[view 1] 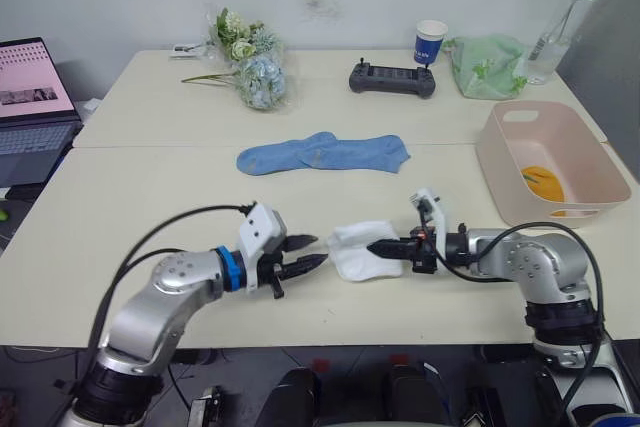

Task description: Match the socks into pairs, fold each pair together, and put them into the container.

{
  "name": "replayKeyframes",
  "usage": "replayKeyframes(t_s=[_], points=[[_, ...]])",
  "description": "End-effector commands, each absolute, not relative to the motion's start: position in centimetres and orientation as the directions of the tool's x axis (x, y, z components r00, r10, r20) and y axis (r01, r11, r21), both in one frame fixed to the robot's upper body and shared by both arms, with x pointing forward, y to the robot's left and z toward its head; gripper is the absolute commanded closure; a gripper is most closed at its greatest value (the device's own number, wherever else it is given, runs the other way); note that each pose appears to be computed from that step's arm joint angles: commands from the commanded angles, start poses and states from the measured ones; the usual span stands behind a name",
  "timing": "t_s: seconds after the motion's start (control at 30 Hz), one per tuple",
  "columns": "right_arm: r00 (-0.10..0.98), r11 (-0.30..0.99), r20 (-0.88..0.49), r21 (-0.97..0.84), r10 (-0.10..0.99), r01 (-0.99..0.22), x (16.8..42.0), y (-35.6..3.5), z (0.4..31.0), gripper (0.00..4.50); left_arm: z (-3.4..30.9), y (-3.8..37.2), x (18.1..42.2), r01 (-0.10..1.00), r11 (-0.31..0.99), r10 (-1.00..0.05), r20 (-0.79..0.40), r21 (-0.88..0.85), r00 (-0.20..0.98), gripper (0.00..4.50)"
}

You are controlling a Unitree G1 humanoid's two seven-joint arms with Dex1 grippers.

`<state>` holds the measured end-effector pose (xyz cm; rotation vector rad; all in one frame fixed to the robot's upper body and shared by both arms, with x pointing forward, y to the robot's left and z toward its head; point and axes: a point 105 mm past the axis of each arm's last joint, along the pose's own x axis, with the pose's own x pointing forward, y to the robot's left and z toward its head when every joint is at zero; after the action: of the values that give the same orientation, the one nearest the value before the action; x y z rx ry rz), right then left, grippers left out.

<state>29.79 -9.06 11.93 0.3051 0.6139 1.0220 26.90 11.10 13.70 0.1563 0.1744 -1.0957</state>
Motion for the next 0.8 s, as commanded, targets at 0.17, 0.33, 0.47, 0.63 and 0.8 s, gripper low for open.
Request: replayKeyframes(t_s=[0.17, 0.33, 0.47, 0.63, 0.8], points=[[0.613, 0.648, -0.216, 0.184, 0.76, -0.739, 33.4, -13.0, 19.9, 4.5, 22.1, 7.8, 28.5, 0.921, 0.341, -0.93, -0.072, 0.187, 0.359, 0.02], [0.84, 0.808, -0.146, -0.23, 0.522, -0.542, 36.5, -19.1, 25.6, 4.5, 26.2, 4.0, 31.5, 0.875, 0.357, -0.93, 0.038, 0.327, 0.365, 0.02], [0.936, 0.756, -0.107, -0.562, 0.335, -0.335, 37.6, -23.9, 29.3, 4.5, 27.8, 1.2, 32.2, 0.868, 0.338, -0.941, 0.098, 0.363, 0.325, 0.02], [0.973, 0.471, -0.172, -0.853, 0.157, -0.227, 38.2, -28.9, 29.8, 4.5, 28.5, -1.4, 31.8, 0.889, 0.281, -0.96, 0.112, 0.362, 0.258, 0.02], [0.939, 0.257, -0.334, -0.904, 0.076, -0.342, 39.4, -31.2, 25.8, 4.5, 27.9, -2.6, 31.8, 0.894, 0.255, -0.967, 0.106, 0.367, 0.233, 0.02]])
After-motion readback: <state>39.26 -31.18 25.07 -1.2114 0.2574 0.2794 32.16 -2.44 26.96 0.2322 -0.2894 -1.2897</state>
